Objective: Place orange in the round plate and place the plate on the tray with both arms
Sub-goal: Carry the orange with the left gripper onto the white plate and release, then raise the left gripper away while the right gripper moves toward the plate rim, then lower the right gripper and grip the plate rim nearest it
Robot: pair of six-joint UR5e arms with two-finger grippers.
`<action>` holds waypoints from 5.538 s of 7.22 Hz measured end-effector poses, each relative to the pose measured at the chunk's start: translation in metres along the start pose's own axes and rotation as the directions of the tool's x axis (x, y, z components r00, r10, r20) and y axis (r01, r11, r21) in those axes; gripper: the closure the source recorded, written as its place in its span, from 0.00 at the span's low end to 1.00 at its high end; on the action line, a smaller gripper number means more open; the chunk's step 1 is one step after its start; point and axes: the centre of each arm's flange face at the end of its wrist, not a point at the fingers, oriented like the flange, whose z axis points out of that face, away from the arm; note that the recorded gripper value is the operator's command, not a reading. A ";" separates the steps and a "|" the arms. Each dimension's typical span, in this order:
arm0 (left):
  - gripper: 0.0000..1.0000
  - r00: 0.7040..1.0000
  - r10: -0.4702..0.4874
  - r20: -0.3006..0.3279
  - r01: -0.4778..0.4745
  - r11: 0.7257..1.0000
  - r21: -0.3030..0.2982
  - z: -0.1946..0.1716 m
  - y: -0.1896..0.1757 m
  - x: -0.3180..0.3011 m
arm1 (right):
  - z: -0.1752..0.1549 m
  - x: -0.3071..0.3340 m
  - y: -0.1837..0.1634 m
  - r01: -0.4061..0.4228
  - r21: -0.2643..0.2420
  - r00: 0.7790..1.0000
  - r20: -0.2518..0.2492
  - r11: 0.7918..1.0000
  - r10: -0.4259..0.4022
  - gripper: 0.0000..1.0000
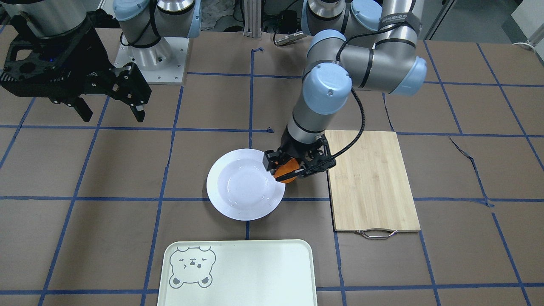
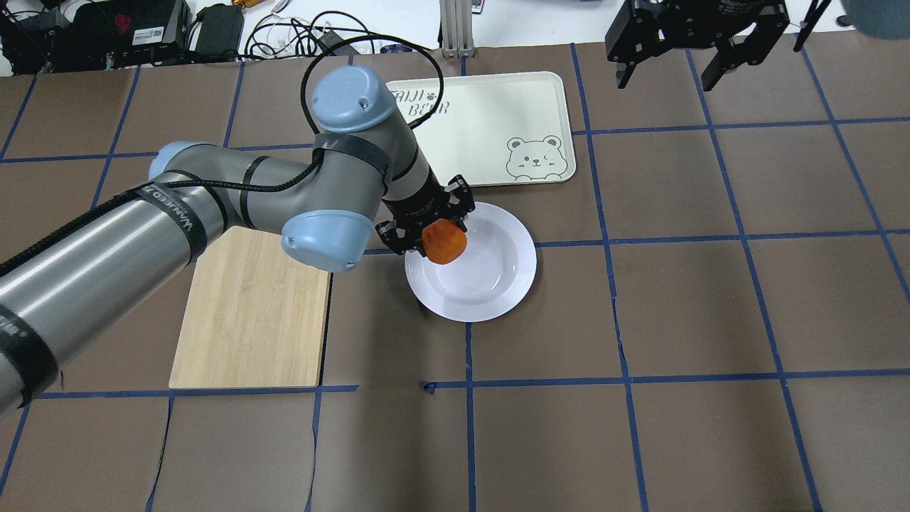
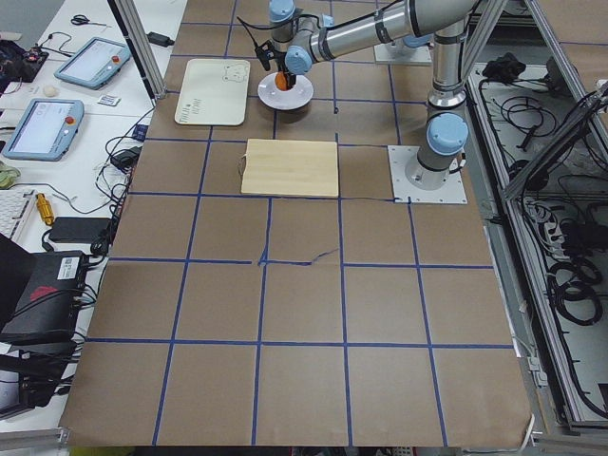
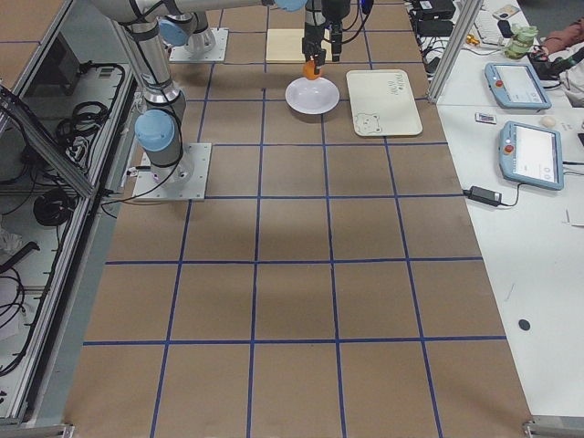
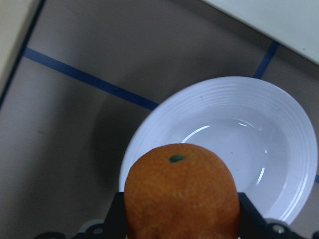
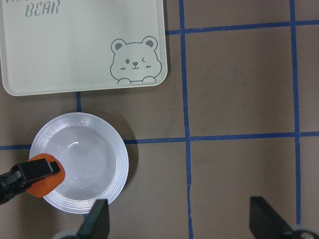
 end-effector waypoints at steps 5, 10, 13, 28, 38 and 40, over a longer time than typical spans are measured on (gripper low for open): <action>0.00 0.999 0.034 0.017 -0.033 0.999 -0.040 0.044 0.000 0.014 | 0.000 0.000 0.000 0.001 -0.001 1.000 0.001 1.000 -0.001 0.00; 0.00 0.965 0.258 0.047 -0.258 0.966 0.015 -0.148 -0.064 -0.014 | 0.027 -0.002 -0.008 -0.016 -0.028 0.993 0.115 0.999 0.019 0.00; 0.00 0.889 0.444 0.115 -0.448 0.894 0.012 -0.259 -0.052 -0.071 | 0.146 0.001 0.004 -0.030 -0.010 0.969 0.243 1.000 0.031 0.00; 0.00 0.852 0.473 0.225 -0.496 0.867 0.051 -0.295 -0.025 -0.099 | 0.368 -0.031 0.067 -0.025 -0.138 0.907 0.414 0.990 0.081 0.09; 0.00 0.854 0.474 0.214 -0.494 0.868 0.046 -0.293 -0.022 -0.100 | 0.373 -0.047 0.071 -0.052 -0.151 0.907 0.406 0.987 0.110 0.45; 0.00 0.854 0.474 0.215 -0.494 0.869 0.046 -0.293 -0.021 -0.101 | 0.372 -0.047 0.070 -0.052 -0.149 0.908 0.406 0.987 0.109 0.61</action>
